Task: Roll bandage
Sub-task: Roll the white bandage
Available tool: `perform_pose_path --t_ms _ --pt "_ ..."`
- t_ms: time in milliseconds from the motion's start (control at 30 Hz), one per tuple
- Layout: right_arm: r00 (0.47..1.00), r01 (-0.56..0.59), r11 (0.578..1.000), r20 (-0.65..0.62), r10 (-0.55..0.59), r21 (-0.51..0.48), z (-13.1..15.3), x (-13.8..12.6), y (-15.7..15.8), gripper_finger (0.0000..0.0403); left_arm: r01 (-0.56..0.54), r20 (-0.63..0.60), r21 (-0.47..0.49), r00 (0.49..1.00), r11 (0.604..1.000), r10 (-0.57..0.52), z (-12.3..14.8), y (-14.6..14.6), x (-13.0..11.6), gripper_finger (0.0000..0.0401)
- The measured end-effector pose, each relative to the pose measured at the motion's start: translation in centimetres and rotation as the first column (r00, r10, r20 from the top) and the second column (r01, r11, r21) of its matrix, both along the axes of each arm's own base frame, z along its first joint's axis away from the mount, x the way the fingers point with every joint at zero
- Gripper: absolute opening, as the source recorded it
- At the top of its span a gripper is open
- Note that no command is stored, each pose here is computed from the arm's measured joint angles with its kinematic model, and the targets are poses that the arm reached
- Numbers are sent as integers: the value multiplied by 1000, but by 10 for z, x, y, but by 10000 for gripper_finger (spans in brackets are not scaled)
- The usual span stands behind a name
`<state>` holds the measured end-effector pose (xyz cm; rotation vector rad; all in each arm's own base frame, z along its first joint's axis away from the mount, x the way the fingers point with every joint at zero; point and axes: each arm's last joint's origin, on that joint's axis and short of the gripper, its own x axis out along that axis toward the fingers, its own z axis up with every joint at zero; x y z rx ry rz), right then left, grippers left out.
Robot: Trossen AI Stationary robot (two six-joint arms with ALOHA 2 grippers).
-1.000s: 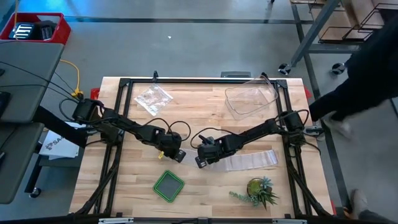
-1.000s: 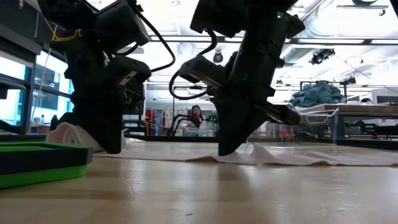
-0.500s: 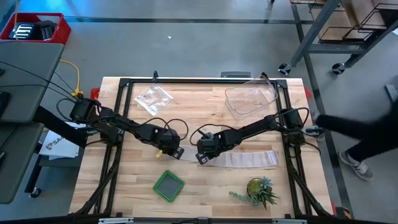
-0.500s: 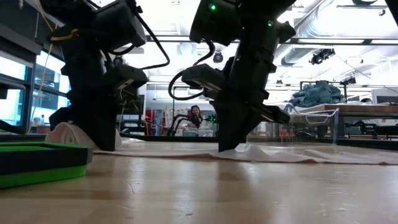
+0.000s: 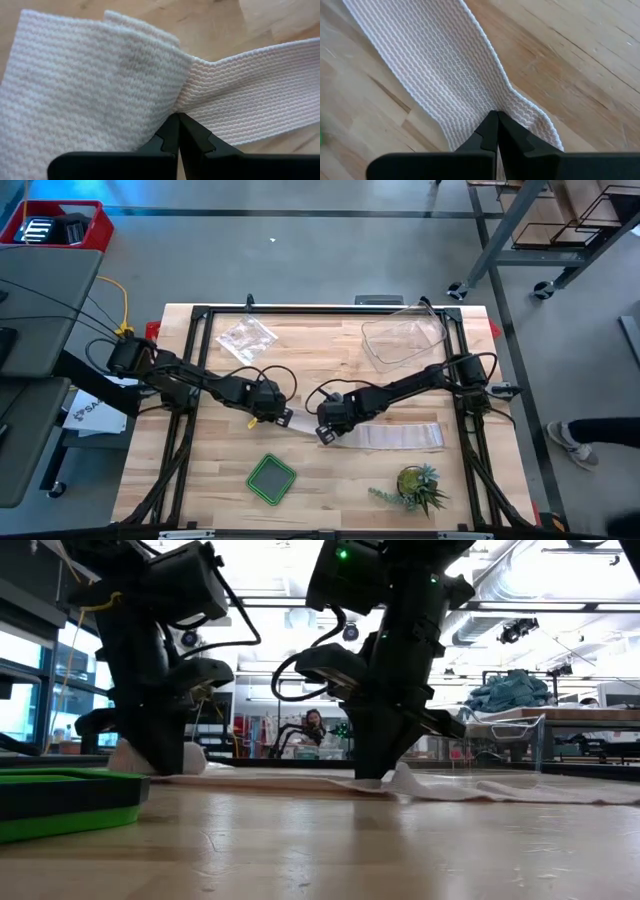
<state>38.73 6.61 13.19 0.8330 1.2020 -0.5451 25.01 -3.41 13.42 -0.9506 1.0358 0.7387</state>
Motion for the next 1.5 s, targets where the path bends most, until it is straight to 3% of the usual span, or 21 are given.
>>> perform_pose_path --t_ms 333,567,733,833,933,1067,1233,1333,1400,1500 --pt "998 -6 1000 55 5 17 0 7 -7 0 -15 58 -44 998 999 18 2 -14 3 0" --pt "997 -22 999 80 19 37 4 8 -13 0 19 185 -89 983 996 -2 11 -17 12 0" --pt "991 -29 1000 129 28 9 21 8 -21 0 19 261 14 965 1000 -22 30 1 12 0" --pt "989 -43 999 138 46 -21 27 6 -26 0 67 239 106 967 992 -91 40 20 5 0" --pt "988 -48 998 145 52 -31 33 5 -28 0 175 141 167 970 970 -199 41 42 -4 0" --pt "984 -56 998 165 61 -32 40 3 -24 0 267 63 164 958 950 -281 36 69 -10 0" --pt "979 -83 994 182 94 -66 52 -3 -6 0 437 49 148 893 887 -448 26 89 -5 0" --pt "977 -82 994 189 94 -71 61 -10 6 0 542 8 172 834 822 -552 19 93 -1 0" --pt "984 -56 997 168 66 -61 66 -16 14 0 598 -7 146 797 788 -604 12 93 1 0" --pt "997 38 999 66 -36 -28 66 -31 25 0 627 -18 97 778 773 -628 1 89 4 0"
